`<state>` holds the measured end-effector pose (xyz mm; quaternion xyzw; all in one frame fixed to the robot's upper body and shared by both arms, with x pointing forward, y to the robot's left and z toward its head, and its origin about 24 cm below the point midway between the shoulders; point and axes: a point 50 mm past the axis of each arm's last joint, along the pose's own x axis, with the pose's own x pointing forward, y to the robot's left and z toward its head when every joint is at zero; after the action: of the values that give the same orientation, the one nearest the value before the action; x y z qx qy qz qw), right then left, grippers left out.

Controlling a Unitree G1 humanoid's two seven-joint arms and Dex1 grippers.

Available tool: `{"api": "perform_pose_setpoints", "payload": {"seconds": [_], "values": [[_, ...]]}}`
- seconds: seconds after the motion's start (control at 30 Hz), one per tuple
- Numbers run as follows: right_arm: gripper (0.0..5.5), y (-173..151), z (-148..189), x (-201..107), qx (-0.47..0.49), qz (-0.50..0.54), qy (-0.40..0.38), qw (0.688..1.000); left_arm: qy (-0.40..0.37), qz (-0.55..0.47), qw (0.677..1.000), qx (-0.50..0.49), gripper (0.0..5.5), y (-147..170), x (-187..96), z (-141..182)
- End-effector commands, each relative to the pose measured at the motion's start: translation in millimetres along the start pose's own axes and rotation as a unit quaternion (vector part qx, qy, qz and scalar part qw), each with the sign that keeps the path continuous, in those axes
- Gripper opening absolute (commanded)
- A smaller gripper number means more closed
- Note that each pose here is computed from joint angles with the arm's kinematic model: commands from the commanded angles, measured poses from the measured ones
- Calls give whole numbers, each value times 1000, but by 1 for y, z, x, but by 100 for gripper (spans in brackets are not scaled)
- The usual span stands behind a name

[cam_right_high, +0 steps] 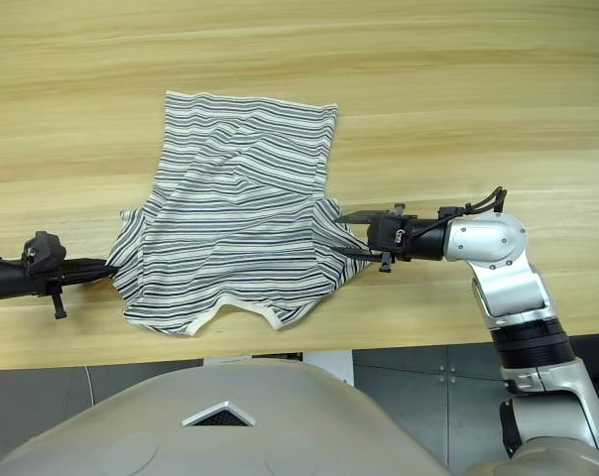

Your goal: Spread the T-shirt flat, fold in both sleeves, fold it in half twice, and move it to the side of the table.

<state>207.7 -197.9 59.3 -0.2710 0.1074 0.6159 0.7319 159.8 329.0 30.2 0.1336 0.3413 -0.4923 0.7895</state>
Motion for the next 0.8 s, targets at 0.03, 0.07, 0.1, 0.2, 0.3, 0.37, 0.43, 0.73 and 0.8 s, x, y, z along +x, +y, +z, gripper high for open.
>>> {"api": "perform_pose_setpoints", "payload": {"seconds": [0.03,0.07,0.1,0.2,0.3,0.37,0.43,0.73,0.8], "values": [[217,-2,1,1,-9,-5,3,1000,-5,19,1000,5,12,3,-4,4],[217,-2,1,1,-9,-4,3,1000,-8,24,1000,2,12,5,-6,5],[217,-2,1,1,-9,-4,3,1000,-13,21,1000,0,12,6,-8,6],[217,-2,1,1,-9,-3,4,1000,-44,5,999,-13,12,7,-17,10],[217,-2,1,2,-10,-1,4,1000,-72,9,997,-26,12,11,-24,12],[217,-1,1,3,-10,1,4,1000,-89,3,996,-31,12,12,-26,14],[217,-1,1,3,-10,2,4,1000,-106,-6,994,-28,12,11,-27,19],[217,-2,3,4,-13,4,3,1000,-148,-56,987,9,12,8,-5,49],[217,-2,3,6,-14,4,1,1000,-155,-71,985,25,12,8,10,59]]}}
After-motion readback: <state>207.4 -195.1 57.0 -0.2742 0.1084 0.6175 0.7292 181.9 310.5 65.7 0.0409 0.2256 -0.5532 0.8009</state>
